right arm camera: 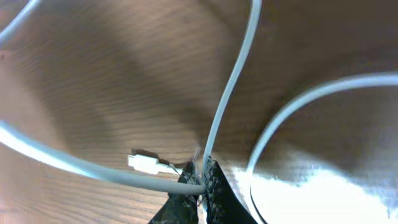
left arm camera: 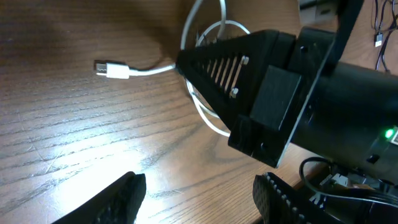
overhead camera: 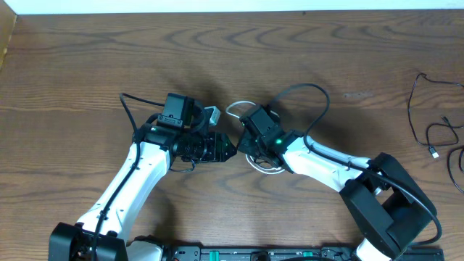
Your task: Untangle cables
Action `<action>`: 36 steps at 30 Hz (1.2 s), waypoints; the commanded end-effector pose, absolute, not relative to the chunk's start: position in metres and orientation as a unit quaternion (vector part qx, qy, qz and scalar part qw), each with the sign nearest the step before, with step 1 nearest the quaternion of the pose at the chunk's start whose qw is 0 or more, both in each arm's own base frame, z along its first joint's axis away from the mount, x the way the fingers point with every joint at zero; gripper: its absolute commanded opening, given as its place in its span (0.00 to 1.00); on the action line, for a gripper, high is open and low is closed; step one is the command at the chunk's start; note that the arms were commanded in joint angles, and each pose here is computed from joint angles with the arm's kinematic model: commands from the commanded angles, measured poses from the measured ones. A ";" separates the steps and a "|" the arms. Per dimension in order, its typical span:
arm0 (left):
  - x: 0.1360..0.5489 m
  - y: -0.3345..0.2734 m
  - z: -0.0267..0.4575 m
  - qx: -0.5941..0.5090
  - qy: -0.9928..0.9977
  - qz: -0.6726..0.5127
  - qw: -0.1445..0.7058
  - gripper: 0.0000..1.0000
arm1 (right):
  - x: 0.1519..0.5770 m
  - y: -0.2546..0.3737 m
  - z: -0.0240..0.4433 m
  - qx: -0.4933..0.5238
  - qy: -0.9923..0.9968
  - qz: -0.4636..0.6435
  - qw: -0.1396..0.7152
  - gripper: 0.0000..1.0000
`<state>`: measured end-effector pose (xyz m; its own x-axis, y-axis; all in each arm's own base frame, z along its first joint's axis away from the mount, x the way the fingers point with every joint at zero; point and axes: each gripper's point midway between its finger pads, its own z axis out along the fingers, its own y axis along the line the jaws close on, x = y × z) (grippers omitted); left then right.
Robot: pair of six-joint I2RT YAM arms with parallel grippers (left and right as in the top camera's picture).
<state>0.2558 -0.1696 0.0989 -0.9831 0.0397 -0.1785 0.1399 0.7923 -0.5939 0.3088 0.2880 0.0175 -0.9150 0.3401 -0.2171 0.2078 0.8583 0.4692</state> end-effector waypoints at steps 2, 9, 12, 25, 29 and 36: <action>0.264 -0.169 0.109 0.058 0.942 -0.317 0.099 0.61 | 0.333 0.268 0.042 0.060 0.953 0.210 0.209 0.01; 0.264 -0.169 0.109 0.059 0.942 -0.317 0.099 0.61 | 0.381 0.185 0.108 0.058 0.933 0.187 0.303 0.01; 0.264 -0.169 0.109 0.059 0.942 -0.317 0.099 0.61 | 0.393 0.134 0.128 0.086 0.926 0.161 0.329 0.01; 0.264 -0.169 0.109 0.059 0.942 -0.317 0.099 0.61 | 0.385 -0.114 0.159 0.234 0.889 -0.071 0.386 0.01; 0.264 -0.169 0.109 0.059 0.942 -0.317 0.099 0.61 | 0.361 -0.173 0.162 0.301 0.864 -0.150 0.375 0.01; 0.264 -0.169 0.109 0.059 0.942 -0.317 0.099 0.61 | 0.351 -0.188 0.155 0.356 0.852 -0.100 0.370 0.43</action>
<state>0.2558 -0.1696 0.0989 -0.9831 0.0400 -0.1788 0.1403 0.7922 -0.5939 0.3455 -0.1963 0.1494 -0.4913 0.5098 -0.7062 0.7054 0.7085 0.0206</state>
